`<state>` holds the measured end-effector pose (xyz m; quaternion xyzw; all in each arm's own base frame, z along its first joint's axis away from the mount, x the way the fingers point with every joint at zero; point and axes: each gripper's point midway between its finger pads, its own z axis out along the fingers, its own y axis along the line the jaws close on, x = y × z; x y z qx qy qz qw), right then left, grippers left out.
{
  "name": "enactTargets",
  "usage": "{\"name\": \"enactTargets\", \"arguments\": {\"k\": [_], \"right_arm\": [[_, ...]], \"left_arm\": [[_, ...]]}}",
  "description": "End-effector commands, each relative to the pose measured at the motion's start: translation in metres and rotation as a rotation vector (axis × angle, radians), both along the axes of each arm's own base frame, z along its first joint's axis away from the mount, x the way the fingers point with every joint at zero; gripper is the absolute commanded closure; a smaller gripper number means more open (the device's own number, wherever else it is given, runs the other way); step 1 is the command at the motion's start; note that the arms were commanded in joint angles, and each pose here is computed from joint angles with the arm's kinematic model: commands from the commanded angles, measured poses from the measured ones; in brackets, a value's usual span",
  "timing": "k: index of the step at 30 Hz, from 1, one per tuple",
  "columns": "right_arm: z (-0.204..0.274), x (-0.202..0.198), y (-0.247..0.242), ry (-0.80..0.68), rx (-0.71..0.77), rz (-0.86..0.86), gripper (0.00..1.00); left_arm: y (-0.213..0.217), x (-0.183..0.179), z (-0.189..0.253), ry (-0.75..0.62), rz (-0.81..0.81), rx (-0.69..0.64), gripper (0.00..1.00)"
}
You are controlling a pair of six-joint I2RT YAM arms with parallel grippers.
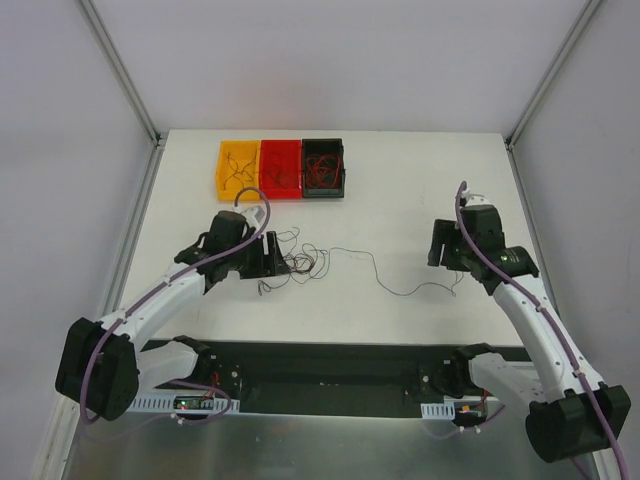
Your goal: Untangle the cables
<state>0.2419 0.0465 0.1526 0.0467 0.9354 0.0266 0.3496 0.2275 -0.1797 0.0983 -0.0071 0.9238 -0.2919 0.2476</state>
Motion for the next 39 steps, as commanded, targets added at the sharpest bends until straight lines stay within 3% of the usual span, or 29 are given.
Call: {"name": "enactTargets", "arguments": {"k": [1,4,9,16,21,24,27,29,32,39], "right_arm": [[0.020,0.011,0.050,-0.067,0.106,0.235,0.23],[0.020,0.014,0.101,-0.072,0.248,0.388,0.14],[0.013,0.014,0.188,-0.012,0.513,0.488,0.14],[-0.030,0.033,0.254,0.083,0.695,0.403,0.28],[-0.062,0.040,0.277,0.139,0.682,0.379,0.38],[-0.083,0.042,0.286,0.180,0.675,0.376,0.43],[-0.094,0.041,0.295,0.200,0.682,0.394,0.52],[-0.095,0.040,0.299,0.202,0.695,0.415,0.62],[-0.087,0.035,0.304,0.192,0.730,0.474,0.97],[-0.033,0.016,0.284,0.036,0.775,0.527,1.00]], "left_arm": [[-0.018,-0.001,-0.003,-0.026,-0.088,-0.046,0.37],[-0.027,0.003,-0.011,0.006,-0.095,-0.057,0.39],[-0.033,0.018,-0.021,0.036,-0.059,-0.039,0.44],[-0.040,0.027,-0.040,0.109,-0.024,-0.026,0.45],[-0.041,0.025,-0.035,0.064,-0.016,-0.016,0.43],[-0.040,0.022,-0.022,0.010,-0.023,-0.025,0.35],[-0.040,0.022,-0.008,-0.031,-0.029,-0.042,0.25],[-0.045,0.027,-0.001,-0.048,-0.041,-0.048,0.24],[-0.050,0.037,-0.006,-0.001,-0.045,-0.005,0.32],[-0.074,0.055,-0.036,0.070,-0.031,0.124,0.50]]}}
